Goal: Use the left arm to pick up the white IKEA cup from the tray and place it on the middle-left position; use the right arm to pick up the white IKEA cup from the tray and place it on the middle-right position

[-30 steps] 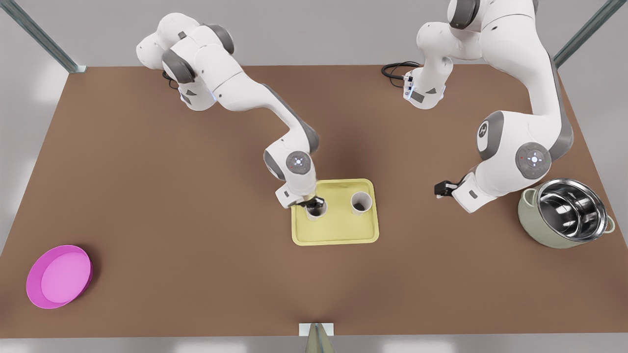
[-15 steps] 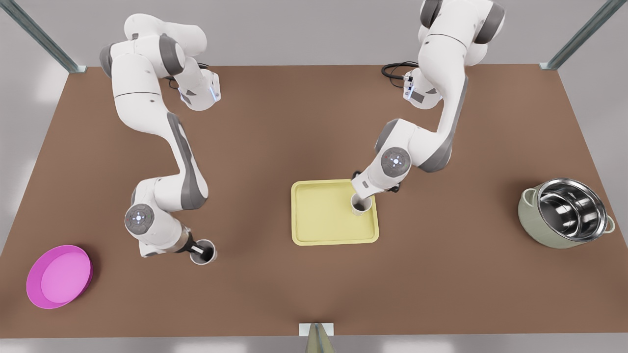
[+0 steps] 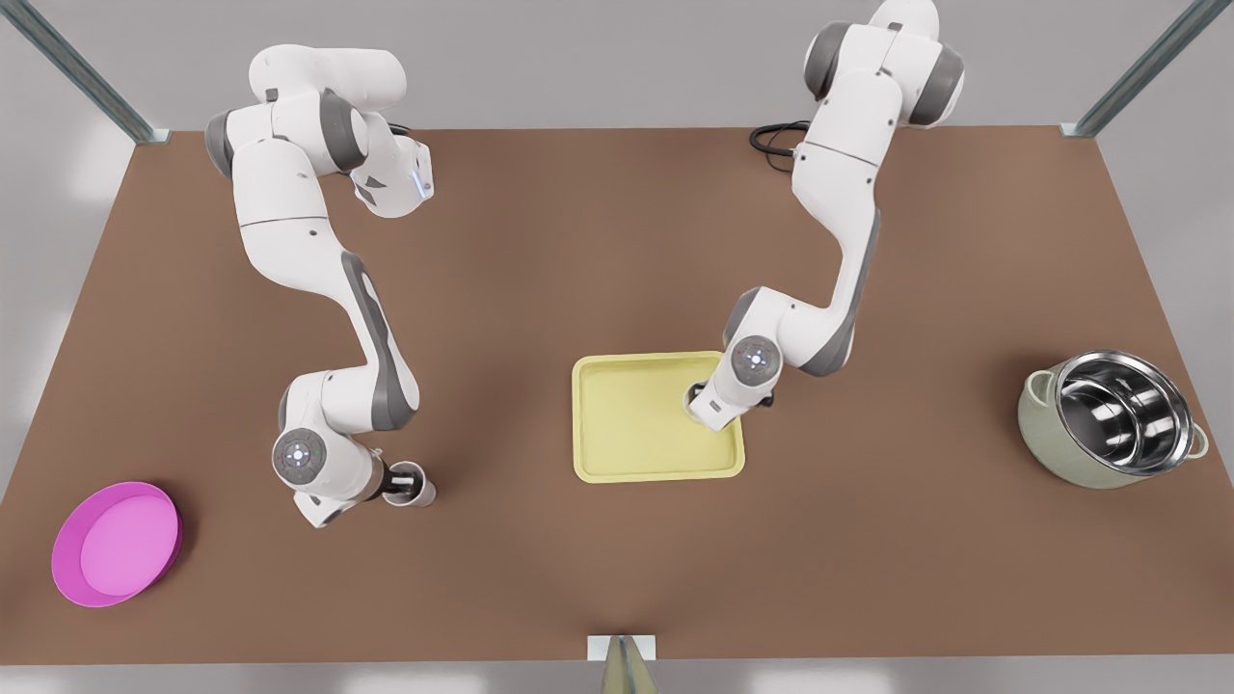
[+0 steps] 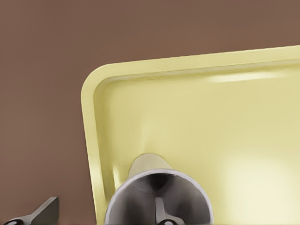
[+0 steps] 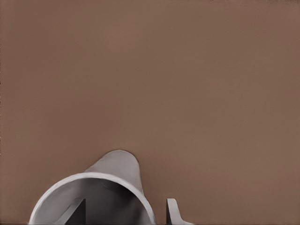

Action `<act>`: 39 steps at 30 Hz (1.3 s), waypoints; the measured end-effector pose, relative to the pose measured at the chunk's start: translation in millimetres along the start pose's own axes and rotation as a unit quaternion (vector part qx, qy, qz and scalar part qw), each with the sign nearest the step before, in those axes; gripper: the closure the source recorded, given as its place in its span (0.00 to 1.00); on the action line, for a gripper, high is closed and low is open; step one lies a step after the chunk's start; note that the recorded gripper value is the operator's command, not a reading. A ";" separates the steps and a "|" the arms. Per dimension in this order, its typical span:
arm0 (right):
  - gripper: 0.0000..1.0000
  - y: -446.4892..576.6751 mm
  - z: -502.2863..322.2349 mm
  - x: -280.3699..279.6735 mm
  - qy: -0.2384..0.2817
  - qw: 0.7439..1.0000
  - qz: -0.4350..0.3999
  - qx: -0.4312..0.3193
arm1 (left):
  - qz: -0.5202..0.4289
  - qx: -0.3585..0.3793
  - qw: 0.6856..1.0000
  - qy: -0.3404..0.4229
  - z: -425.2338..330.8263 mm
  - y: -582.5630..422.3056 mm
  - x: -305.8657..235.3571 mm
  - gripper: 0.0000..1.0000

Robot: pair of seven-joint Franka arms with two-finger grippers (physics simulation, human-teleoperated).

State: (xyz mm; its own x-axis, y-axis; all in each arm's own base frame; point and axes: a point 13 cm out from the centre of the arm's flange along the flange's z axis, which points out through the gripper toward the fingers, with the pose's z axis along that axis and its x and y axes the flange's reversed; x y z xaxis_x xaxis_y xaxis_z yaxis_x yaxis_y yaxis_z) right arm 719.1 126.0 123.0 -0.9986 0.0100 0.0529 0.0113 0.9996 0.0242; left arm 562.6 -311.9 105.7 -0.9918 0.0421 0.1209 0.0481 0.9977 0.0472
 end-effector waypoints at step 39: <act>0.00 -99.1 -283.9 109.1 -0.021 0.997 -0.074 0.029 | -0.094 0.048 0.989 -0.103 -25.6 183.9 -135.7 0.82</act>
State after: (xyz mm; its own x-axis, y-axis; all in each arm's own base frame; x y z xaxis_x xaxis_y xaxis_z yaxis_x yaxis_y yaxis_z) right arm 624.0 21.0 409.8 -0.9905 -0.1369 0.0105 -0.1372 0.9901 -0.0292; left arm 709.1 -135.5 123.4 -0.9857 -0.1448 -0.0863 -0.1413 0.9889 -0.0453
